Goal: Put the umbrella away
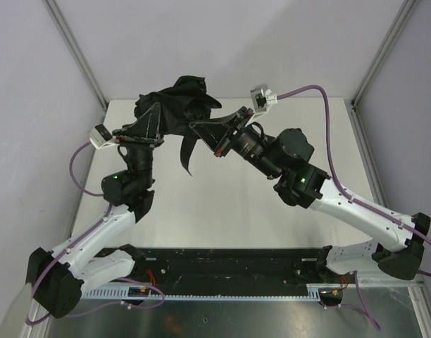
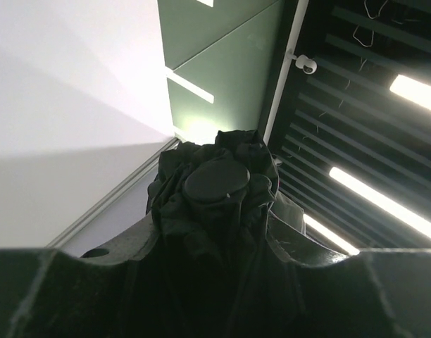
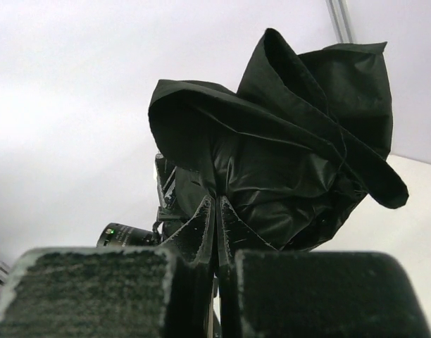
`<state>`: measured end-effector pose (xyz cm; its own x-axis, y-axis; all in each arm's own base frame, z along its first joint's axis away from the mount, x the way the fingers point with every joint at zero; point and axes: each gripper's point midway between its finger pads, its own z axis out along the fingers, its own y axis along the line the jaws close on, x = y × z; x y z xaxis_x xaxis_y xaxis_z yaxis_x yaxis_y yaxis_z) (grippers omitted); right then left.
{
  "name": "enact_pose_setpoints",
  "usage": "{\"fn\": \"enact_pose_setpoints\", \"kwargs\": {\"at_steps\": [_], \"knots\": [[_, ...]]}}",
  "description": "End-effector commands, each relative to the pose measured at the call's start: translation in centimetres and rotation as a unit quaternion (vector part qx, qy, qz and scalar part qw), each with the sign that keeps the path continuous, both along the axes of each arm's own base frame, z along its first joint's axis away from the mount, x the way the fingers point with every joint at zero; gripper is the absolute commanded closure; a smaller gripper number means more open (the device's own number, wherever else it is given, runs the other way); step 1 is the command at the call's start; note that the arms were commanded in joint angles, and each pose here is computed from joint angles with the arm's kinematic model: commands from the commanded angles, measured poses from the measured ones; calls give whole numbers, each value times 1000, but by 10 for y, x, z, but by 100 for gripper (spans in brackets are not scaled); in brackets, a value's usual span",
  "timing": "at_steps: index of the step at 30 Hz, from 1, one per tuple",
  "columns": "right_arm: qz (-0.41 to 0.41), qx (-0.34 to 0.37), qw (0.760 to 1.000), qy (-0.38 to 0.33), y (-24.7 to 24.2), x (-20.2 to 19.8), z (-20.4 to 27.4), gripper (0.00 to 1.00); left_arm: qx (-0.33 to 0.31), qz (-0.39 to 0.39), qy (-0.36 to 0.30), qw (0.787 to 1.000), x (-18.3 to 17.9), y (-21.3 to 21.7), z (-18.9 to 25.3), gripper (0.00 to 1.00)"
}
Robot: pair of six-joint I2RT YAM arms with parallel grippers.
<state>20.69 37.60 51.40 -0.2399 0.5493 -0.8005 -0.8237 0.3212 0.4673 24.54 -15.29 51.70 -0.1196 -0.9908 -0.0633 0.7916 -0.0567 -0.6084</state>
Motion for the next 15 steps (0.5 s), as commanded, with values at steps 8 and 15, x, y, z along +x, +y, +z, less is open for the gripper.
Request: {"fn": "enact_pose_setpoints", "kwargs": {"at_steps": [8, 15], "knots": [[-113, -46, 993, 2, -32, 30, -12, 87, -75, -60, -87, 992, -56, 20, 43, 100], [-65, -18, 997, 32, -37, 9, -3, 56, -67, -23, -84, 994, -49, 23, 42, 100]]}}
